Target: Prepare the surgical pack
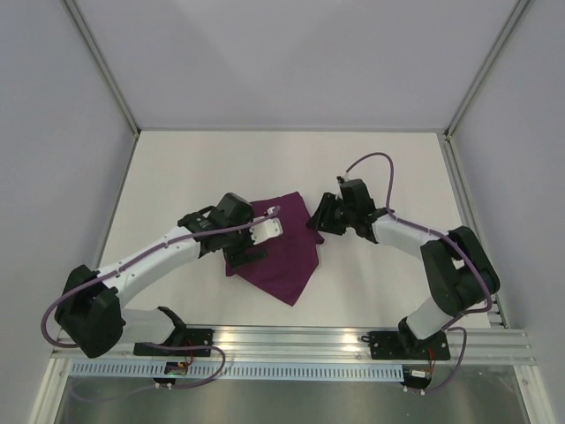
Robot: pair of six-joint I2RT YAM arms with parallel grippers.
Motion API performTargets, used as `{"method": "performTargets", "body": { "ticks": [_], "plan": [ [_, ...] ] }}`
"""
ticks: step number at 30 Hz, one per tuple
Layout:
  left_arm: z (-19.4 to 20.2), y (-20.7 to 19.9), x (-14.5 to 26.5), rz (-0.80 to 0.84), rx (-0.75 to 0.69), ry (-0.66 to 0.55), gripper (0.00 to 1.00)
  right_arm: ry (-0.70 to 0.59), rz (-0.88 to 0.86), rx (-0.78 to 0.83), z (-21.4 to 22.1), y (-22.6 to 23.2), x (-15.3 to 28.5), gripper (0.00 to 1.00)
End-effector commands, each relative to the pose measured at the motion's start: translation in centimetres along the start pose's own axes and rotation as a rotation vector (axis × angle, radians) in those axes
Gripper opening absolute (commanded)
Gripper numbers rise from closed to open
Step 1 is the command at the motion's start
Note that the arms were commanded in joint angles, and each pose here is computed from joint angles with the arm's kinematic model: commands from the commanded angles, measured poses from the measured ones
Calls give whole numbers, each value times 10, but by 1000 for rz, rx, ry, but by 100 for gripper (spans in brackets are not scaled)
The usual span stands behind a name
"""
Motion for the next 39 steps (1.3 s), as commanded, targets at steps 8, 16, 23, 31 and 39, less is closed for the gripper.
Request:
{"method": "performTargets", "body": {
  "ticks": [8,16,23,31,39],
  "plan": [
    [17,-16,33,23,-21,-71,98,-135,79,73,24,19,59,50],
    [24,-17,11,-104,-113,-35,93,-120,-155,51,70,82,40,27],
    [28,-40,-1,-55,-151,-66,93,-92,-253,-25,97,104,16,15],
    [35,-35,-8,-111,-168,-65,76,-57,-253,-59,116,107,0,10],
    [33,-35,-9,-118,-161,-88,48,-42,-240,-89,125,101,-5,8]
  ]
}}
Point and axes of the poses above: each gripper's point midway between its finger pads, its own x axis back along the fingers, its own y axis along the line the jaws close on, z = x × y, the point moved 3 cm from there along x, back along the fingers, and after that the axes turned 15 degrees about x, right-handed, at the moved point
